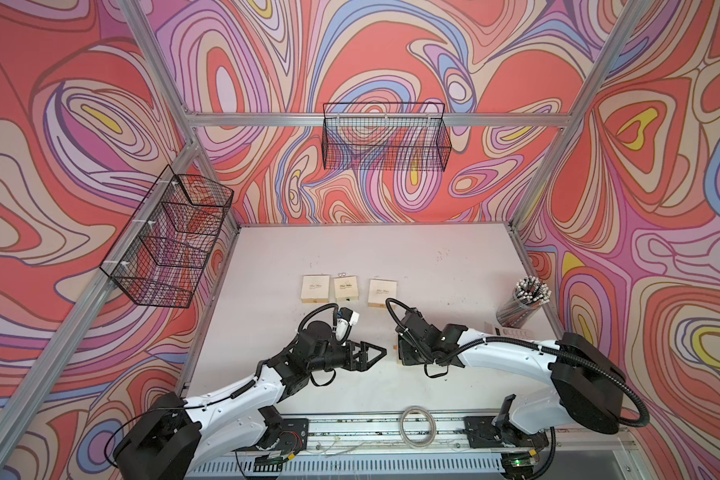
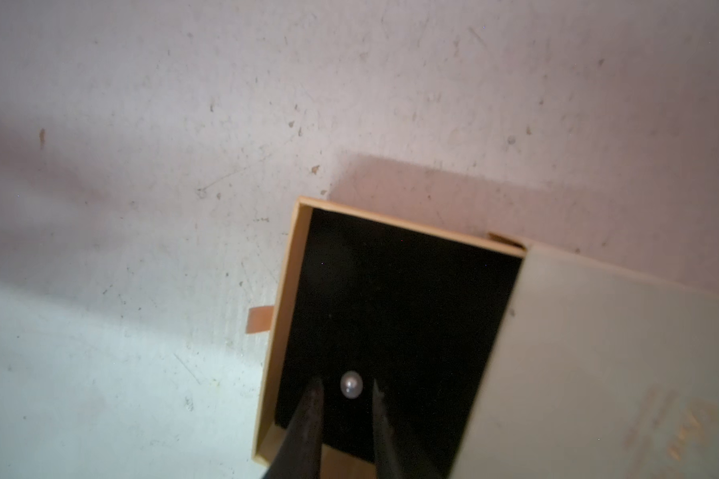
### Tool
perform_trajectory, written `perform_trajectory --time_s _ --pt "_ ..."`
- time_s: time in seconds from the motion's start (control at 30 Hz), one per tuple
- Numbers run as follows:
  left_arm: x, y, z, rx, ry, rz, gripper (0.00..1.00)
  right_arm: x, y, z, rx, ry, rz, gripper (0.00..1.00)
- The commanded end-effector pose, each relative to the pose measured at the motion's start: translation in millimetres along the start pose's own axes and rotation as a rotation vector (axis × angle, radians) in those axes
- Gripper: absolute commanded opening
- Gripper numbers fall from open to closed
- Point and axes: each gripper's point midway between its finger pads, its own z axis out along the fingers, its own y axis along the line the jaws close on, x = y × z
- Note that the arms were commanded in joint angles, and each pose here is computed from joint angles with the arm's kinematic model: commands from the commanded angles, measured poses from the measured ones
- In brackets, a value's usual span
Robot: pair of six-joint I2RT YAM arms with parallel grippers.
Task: Take out the earrings from the drawer-style jewelry box
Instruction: Pick up the earring from the drawer.
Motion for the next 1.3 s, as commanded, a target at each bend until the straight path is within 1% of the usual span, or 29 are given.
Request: perform_trajectory --time_s 0.0,0.1,0.33,0.53,0.93,1.27 --pt "-1 5 -3 -0.020 -0.016 0.001 0.95 0 -4 3 0.044 -0.007 0.001 0.22" --pt "-1 6 -4 -0.027 -0.020 0.000 0.95 1 -7 5 0.067 -0.010 -0.001 0.21" --pt "-1 7 -2 -0.030 -0.019 -0.006 0.96 1 -5 10 0.071 -0.015 0.000 0.18" --pt "-2 6 -2 -0.030 -0.020 -0.007 0.96 0 -1 12 0.062 -0.021 0.004 0.11" --pt "-3 5 1 -0.022 -0.014 -0.005 0.96 -8 -3 -10 0.051 -0.071 0.026 0.04" --pt "-3 5 1 -0.021 -0.012 -0.004 0.96 -23 -1 -26 0.049 -0.123 0.020 0.02"
